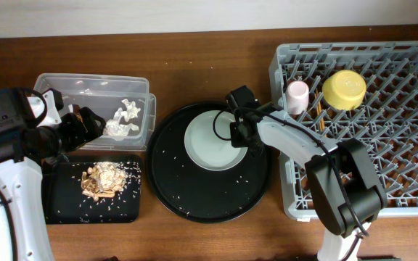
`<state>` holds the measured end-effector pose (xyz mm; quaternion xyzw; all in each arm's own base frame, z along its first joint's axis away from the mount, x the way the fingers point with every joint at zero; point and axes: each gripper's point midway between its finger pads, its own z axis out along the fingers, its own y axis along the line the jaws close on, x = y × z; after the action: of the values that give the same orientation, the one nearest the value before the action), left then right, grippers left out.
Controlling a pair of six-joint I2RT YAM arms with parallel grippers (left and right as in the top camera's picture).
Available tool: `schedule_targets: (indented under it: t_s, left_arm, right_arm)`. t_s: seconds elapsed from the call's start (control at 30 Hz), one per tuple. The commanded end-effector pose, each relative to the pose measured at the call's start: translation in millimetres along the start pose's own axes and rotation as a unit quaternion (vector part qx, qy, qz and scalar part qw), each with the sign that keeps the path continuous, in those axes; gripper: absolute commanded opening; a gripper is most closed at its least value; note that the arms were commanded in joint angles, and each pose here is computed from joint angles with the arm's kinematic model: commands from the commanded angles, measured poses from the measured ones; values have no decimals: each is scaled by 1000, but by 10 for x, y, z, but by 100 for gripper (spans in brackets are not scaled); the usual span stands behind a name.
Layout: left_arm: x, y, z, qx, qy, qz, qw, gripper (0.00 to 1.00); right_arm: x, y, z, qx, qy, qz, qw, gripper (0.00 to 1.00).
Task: Sort waste into correct bins and load items into the dishwasher rack
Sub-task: 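Lift the white plate with the right gripper and carry it to the rack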
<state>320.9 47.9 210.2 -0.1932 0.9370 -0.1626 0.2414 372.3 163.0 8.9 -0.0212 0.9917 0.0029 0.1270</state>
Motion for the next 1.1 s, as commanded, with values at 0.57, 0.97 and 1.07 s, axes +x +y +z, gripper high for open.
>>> schedule_targets:
  t_s: [0.57, 0.97, 1.07]
  left_arm:
    - [-1, 9, -46, -3, -8, 4, 1000, 100]
    - [-1, 9, -46, -3, -8, 4, 1000, 100]
    - [-1, 9, -46, -3, -8, 4, 1000, 100]
  right_arm:
    - [-527, -1105, -2582, 296, -72, -83, 949, 4]
    - [-428, -2510, -3168, 496, -25, 3, 868, 4]
    - [-303, -2865, -3198, 508, 0, 48, 860, 4]
